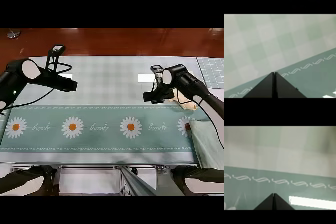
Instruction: Fold the shirts.
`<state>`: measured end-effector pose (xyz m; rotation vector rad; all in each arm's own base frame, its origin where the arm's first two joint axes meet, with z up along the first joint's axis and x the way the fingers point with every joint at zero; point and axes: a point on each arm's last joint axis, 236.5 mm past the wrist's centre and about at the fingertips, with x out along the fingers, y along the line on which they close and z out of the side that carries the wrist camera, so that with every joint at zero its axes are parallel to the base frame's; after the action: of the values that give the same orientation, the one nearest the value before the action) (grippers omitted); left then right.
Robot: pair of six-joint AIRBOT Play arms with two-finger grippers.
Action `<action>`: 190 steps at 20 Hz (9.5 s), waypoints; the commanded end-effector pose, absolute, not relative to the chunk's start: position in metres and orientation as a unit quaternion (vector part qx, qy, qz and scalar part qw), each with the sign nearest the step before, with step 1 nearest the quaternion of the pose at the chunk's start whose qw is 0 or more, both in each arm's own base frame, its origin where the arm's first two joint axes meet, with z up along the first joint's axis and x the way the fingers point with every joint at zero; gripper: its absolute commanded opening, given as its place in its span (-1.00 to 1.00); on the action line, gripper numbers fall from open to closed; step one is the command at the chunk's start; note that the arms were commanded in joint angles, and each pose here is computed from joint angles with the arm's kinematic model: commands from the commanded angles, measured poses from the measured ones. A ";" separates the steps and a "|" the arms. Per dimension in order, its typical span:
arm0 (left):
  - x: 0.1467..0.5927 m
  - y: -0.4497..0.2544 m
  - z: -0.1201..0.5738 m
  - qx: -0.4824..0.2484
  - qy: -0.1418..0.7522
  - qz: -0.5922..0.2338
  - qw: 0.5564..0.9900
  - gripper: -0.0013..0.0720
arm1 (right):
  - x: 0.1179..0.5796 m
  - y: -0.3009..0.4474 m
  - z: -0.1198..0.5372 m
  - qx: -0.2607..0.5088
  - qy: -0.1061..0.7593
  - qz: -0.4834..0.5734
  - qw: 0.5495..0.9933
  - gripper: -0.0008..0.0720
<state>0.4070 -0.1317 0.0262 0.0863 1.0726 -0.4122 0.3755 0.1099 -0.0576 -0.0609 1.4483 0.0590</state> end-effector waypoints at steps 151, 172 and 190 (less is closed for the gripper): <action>0.469 -0.141 0.048 -0.261 0.424 -0.184 0.847 0.92 | 0.439 0.053 -0.013 0.254 0.569 0.064 0.780 0.76; 0.303 -0.135 -0.095 -0.407 0.582 -0.127 0.693 0.94 | 0.291 0.056 -0.073 0.320 0.644 0.097 0.688 0.71; 0.355 -0.170 -0.050 -0.372 0.540 -0.213 0.724 -0.90 | 0.342 0.157 -0.095 0.314 0.647 0.130 0.683 -0.38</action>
<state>0.3547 -0.1685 -0.0527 -0.8214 1.1931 -0.4568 0.3302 0.1351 -0.0935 0.6941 1.4367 0.2588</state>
